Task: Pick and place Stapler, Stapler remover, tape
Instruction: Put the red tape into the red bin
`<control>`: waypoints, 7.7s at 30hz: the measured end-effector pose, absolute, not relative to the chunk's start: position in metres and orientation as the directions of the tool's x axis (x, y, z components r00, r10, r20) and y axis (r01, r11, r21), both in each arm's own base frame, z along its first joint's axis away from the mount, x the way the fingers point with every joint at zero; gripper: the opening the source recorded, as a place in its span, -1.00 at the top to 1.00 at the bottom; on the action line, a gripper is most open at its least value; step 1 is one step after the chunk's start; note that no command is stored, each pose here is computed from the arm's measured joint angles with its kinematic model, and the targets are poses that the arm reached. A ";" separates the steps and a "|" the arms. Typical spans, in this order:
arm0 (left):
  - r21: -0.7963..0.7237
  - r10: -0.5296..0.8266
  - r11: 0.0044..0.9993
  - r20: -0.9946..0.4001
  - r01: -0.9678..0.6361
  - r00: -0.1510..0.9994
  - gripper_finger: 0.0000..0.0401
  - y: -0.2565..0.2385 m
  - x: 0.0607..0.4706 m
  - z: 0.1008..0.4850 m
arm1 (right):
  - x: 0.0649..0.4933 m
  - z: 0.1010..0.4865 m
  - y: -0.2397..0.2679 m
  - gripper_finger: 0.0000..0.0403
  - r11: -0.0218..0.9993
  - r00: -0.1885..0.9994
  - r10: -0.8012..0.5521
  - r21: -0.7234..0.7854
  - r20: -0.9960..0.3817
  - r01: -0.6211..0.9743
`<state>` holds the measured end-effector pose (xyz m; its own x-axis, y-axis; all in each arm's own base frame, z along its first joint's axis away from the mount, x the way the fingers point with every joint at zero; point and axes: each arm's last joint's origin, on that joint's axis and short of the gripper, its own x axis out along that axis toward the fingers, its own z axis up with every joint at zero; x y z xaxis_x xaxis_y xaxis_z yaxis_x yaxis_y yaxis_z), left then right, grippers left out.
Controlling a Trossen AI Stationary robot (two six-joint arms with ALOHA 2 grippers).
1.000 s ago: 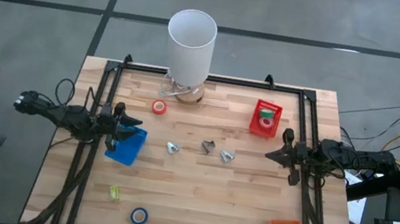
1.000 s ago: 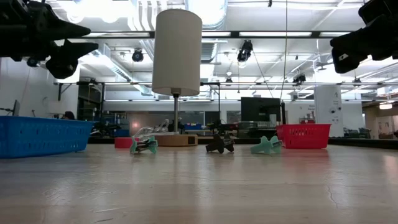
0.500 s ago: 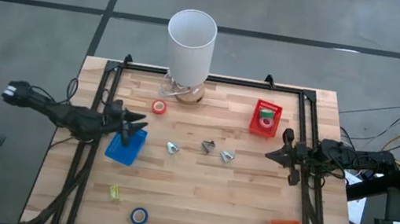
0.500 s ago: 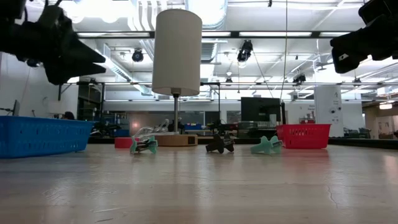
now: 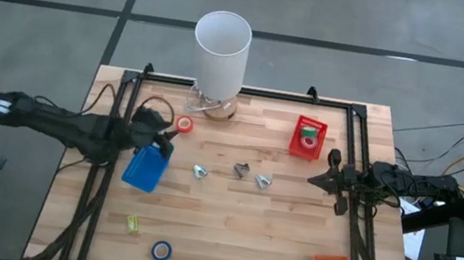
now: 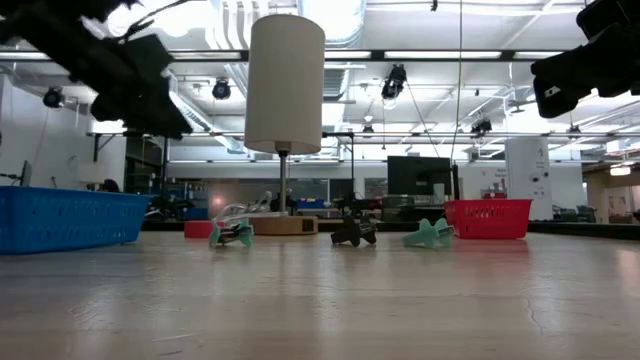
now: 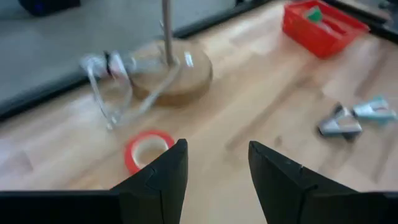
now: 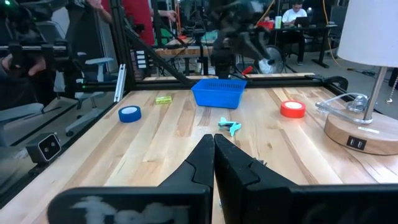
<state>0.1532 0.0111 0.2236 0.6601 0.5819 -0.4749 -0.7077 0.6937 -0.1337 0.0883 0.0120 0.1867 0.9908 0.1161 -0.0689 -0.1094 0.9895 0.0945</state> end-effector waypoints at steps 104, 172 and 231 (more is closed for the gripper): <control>-0.255 -0.268 0.931 0.012 0.262 0.963 0.72 -0.035 0.283 0.261 | 0.100 0.204 0.013 0.96 0.945 0.927 0.089 0.262 0.363 -0.193; -0.191 -0.208 0.951 0.180 0.242 0.961 0.68 -0.028 0.295 0.263 | 0.309 0.256 0.040 0.76 0.989 0.993 -0.116 -0.091 0.031 0.118; -0.387 -0.232 0.907 -0.135 0.164 0.963 0.13 -0.037 0.294 0.232 | 0.206 0.204 -0.054 0.80 0.458 0.092 -0.661 -0.303 -0.745 0.836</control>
<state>0.2942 -0.0373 0.2322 0.9633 -0.2317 -0.1353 0.1638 0.9072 -0.3874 0.2065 -0.0539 0.2035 0.0921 -0.6611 -0.7446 0.8360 0.4576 -0.3028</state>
